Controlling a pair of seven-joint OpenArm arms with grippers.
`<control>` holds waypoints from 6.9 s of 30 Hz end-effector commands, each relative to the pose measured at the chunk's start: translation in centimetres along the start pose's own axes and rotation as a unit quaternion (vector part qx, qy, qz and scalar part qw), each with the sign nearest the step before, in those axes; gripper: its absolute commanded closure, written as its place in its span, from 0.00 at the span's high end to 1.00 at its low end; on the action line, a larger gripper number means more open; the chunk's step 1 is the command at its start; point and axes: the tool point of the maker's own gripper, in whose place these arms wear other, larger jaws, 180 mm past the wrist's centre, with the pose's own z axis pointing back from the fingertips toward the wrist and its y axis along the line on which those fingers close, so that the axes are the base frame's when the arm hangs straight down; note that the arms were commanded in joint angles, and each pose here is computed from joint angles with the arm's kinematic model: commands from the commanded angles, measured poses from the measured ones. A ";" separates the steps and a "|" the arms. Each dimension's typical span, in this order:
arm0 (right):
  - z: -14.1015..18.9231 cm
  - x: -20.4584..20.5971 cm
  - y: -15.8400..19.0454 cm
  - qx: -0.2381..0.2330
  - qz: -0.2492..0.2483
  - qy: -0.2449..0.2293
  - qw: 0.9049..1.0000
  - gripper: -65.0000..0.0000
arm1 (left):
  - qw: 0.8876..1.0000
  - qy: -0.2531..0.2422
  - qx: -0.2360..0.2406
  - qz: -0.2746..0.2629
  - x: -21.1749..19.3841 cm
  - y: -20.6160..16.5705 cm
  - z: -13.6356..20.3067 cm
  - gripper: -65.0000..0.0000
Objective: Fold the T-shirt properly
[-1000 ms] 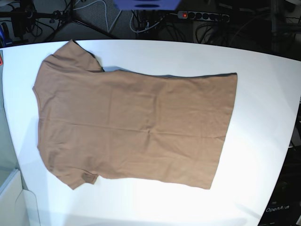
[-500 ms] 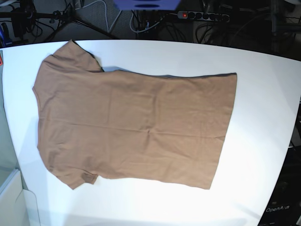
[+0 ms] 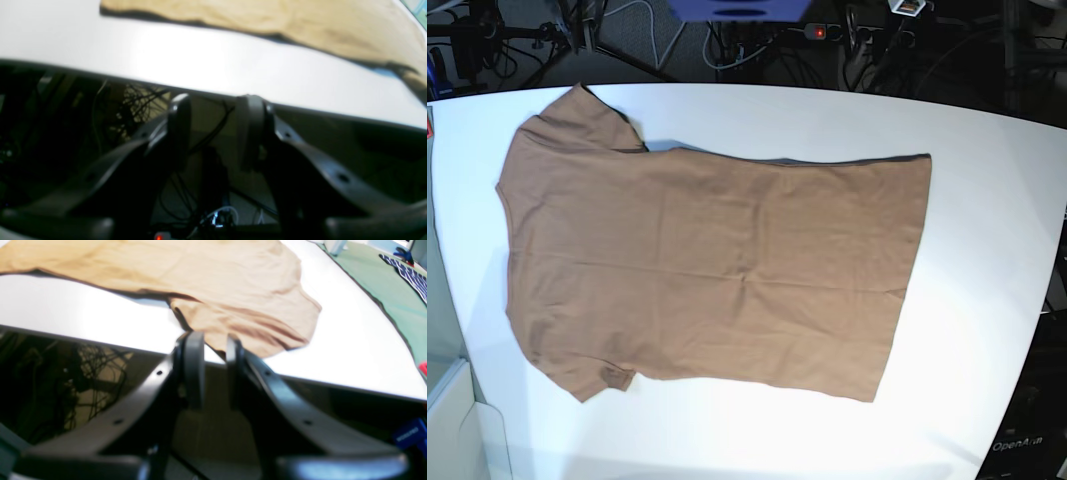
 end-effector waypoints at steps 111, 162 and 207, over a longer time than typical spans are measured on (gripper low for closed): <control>-8.7 -3.7 -3.5 -0.047 -0.433 0.220 0.873 0.39 | 0.996 0.034 0.065 -0.050 1.6 6.0 -2.4 0.34; -8.9 -3.8 -3.7 -0.038 -0.424 0.230 0.875 0.01 | 0.976 0.200 0.042 0.080 3.5 13.1 -11.4 0.34; -9.5 -2.8 -4.9 -0.041 -0.378 0.198 0.903 0.01 | 0.966 0.226 0.059 0.113 2.8 14.0 -12.5 0.04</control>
